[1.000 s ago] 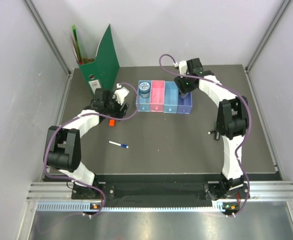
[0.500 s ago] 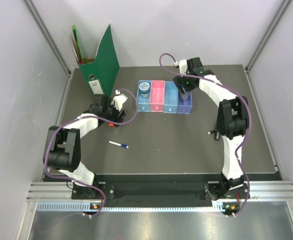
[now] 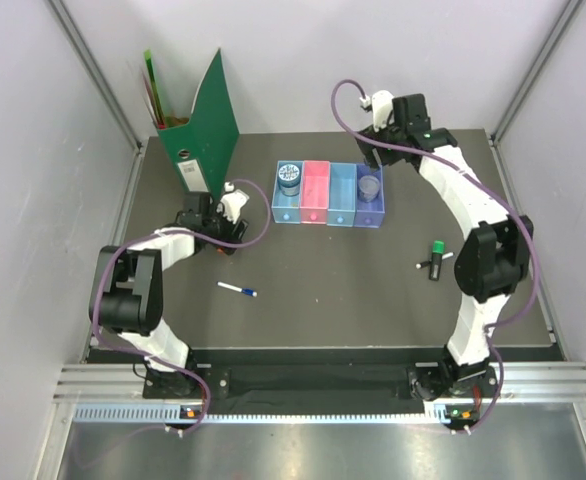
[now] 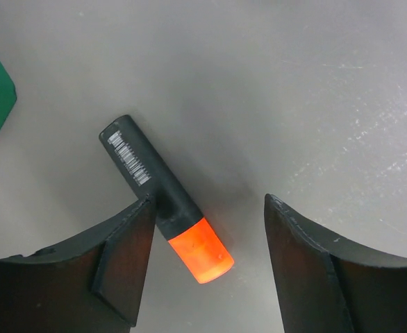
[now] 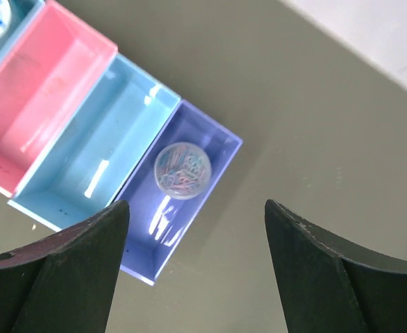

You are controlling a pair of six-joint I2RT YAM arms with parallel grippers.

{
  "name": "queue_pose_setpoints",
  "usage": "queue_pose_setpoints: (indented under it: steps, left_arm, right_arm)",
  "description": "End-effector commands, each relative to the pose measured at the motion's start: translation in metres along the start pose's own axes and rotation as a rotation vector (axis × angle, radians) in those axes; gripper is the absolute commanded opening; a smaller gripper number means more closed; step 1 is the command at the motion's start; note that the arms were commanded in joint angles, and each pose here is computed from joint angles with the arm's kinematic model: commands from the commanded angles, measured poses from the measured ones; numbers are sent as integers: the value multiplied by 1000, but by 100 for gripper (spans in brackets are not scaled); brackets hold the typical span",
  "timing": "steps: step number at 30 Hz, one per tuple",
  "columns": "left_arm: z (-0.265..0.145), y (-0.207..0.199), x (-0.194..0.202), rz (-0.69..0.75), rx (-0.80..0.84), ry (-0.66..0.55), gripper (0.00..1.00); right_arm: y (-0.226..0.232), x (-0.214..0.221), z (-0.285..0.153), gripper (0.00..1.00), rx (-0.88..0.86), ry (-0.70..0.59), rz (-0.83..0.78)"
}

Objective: Sort the stationery into containers
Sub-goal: Pick up the pen from the center of the board.

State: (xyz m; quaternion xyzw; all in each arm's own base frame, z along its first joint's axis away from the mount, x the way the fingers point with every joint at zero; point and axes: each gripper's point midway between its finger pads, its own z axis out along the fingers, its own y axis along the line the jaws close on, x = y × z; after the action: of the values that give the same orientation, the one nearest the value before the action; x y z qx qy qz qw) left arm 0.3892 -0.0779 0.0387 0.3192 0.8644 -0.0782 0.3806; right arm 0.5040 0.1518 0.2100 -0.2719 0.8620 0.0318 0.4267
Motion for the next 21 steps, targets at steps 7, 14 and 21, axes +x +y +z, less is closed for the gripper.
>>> queue_pose_setpoints:
  steps: [7,14,21]
  left_arm:
    - [-9,7,-22,-107,-1,-7,67]
    - [-17,14,-15,-122,-65,26,65]
    - [-18,20,-5,-139,-104,86,64]
  right_arm:
    - [-11,-23,-54,79,65,-79,-14]
    - [-14,-20,-63,79,75,-81,-13]
    - [-19,-17,-69,79,85,-80,-4]
